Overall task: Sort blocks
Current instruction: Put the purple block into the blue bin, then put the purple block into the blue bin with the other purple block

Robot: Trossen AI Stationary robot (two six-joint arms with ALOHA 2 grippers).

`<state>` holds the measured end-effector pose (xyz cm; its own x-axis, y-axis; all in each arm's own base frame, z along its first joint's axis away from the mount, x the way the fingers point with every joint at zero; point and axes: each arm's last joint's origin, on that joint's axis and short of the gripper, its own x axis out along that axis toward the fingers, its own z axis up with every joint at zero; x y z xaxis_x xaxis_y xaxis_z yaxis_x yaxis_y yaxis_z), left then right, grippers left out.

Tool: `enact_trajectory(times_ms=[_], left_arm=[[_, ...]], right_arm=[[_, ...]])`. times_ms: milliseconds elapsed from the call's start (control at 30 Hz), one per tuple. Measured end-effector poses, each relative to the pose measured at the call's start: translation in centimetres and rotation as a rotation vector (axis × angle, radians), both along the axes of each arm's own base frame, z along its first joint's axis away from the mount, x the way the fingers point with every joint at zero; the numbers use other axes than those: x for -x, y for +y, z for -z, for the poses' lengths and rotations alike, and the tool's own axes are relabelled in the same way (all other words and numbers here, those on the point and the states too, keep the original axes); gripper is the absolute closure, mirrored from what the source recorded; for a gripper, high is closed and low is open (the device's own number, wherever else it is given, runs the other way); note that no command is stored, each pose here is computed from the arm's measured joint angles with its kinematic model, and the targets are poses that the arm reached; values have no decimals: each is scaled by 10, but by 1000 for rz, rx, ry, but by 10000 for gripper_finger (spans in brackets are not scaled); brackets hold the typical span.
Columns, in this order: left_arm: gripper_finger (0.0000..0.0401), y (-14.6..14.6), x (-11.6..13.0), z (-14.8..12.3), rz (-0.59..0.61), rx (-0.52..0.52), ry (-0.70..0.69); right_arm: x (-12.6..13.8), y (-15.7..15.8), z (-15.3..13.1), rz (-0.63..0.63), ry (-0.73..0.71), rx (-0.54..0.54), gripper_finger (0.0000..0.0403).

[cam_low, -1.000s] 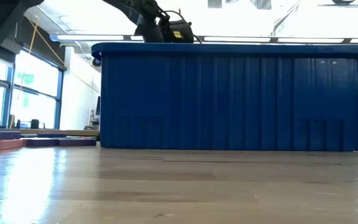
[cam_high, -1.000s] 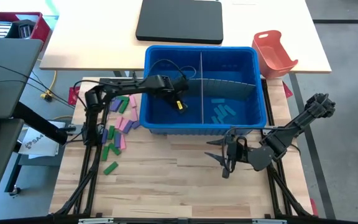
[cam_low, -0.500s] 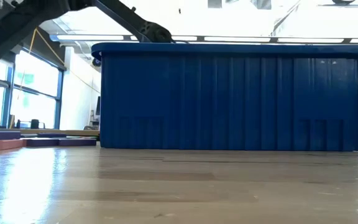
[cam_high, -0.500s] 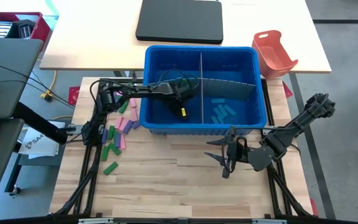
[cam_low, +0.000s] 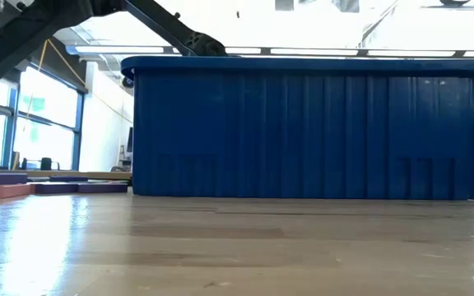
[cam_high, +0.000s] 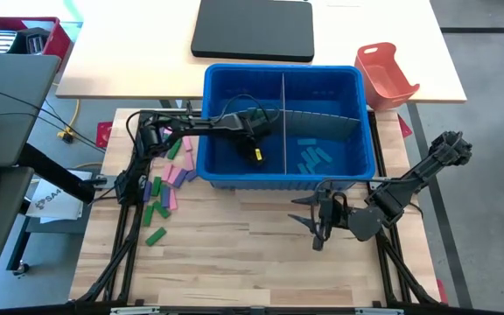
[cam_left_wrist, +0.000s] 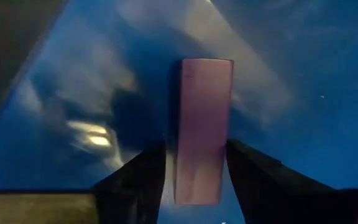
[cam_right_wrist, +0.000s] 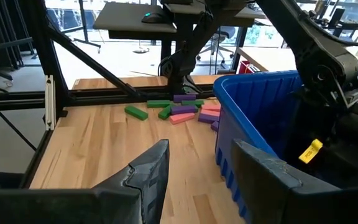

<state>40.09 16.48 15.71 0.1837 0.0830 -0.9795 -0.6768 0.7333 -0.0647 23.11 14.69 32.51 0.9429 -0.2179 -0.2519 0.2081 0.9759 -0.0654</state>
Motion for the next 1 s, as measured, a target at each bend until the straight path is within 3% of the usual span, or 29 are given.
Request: enact_trajectory(times_ms=[267,533,700,833,1000], left_arm=[[205,12,3,-24,9,62,-50],[210,-9,13,-117,74,-65,-224],[211,-44,42,-184,159,-207,-329],[211,-89,76,-231,257,-290,-380],[211,-148,122,-266,291,-435,-379]], right_arm=[[3,4,0,-14,-4,-15,234],[7,9,0,-4,-13,0,234],[7,9,0,0,-10,5,234],[7,9,0,0,-8,7,234],[7,9,0,0,-8,7,234]])
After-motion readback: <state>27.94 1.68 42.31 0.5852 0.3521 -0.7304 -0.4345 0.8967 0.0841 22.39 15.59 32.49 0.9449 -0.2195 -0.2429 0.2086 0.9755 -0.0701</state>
